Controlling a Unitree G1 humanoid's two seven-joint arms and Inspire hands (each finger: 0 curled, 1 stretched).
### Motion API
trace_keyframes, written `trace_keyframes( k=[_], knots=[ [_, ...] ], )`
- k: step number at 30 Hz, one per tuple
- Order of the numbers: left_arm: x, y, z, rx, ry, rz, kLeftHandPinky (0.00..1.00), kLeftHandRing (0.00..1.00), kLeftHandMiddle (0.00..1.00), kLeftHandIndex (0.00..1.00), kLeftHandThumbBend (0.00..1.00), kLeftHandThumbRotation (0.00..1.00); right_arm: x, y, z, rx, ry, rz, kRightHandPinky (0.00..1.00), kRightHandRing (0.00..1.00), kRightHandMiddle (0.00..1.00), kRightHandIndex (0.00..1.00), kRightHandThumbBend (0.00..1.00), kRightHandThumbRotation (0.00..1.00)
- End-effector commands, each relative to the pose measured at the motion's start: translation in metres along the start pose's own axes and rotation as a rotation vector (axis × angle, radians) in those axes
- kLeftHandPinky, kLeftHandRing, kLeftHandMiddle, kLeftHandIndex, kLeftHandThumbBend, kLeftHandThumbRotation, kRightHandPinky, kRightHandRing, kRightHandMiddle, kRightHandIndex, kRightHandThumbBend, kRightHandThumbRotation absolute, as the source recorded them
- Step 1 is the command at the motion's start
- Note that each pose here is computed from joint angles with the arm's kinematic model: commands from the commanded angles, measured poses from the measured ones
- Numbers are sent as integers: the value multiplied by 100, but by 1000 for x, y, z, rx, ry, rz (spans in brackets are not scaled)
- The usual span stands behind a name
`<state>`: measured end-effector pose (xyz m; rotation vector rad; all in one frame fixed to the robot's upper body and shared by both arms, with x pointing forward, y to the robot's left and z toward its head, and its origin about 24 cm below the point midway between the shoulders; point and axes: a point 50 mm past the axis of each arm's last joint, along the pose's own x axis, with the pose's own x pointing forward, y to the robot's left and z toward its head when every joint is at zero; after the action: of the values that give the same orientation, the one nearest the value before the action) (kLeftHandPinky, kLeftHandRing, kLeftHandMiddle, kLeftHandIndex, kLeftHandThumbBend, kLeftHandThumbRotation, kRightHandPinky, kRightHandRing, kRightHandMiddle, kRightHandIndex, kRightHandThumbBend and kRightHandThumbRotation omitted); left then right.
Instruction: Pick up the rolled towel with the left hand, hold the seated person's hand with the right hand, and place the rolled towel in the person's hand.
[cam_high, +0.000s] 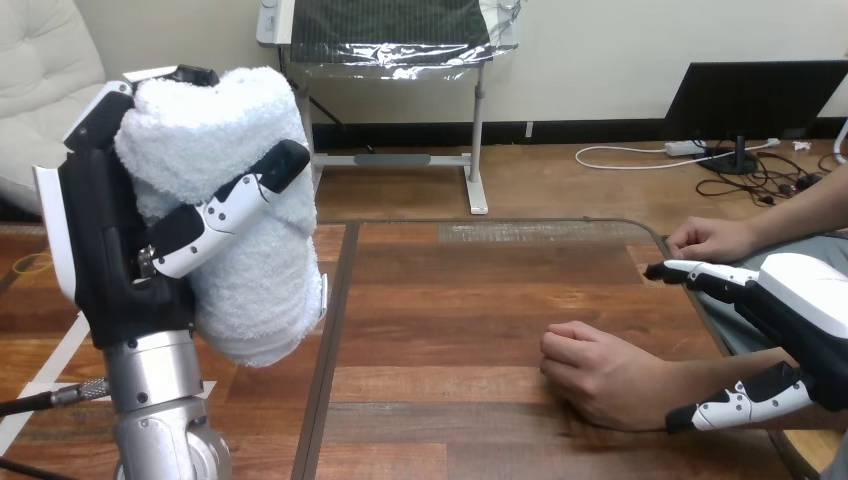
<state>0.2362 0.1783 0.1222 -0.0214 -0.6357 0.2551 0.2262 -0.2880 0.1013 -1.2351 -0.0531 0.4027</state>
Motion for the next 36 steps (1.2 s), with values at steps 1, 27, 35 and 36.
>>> trace_keyframes(
  k=[1,27,35,36],
  knots=[
    [12,-8,9,-26,-78,-18,24,30,37,39,62,0,11,-23,4,-80,-30,-50,83,84,87,87,100,27],
    [11,-8,9,-38,-67,-22,24,30,37,39,62,0,25,-12,-2,-229,16,18,80,82,84,84,100,16],
    [11,-7,9,-44,-64,-19,24,30,37,39,62,0,29,-6,-4,-249,22,48,79,81,83,83,100,16],
    [11,-7,9,-45,-64,-19,24,30,37,39,62,0,29,-5,-4,-254,25,56,79,81,83,83,100,16]
  ],
)
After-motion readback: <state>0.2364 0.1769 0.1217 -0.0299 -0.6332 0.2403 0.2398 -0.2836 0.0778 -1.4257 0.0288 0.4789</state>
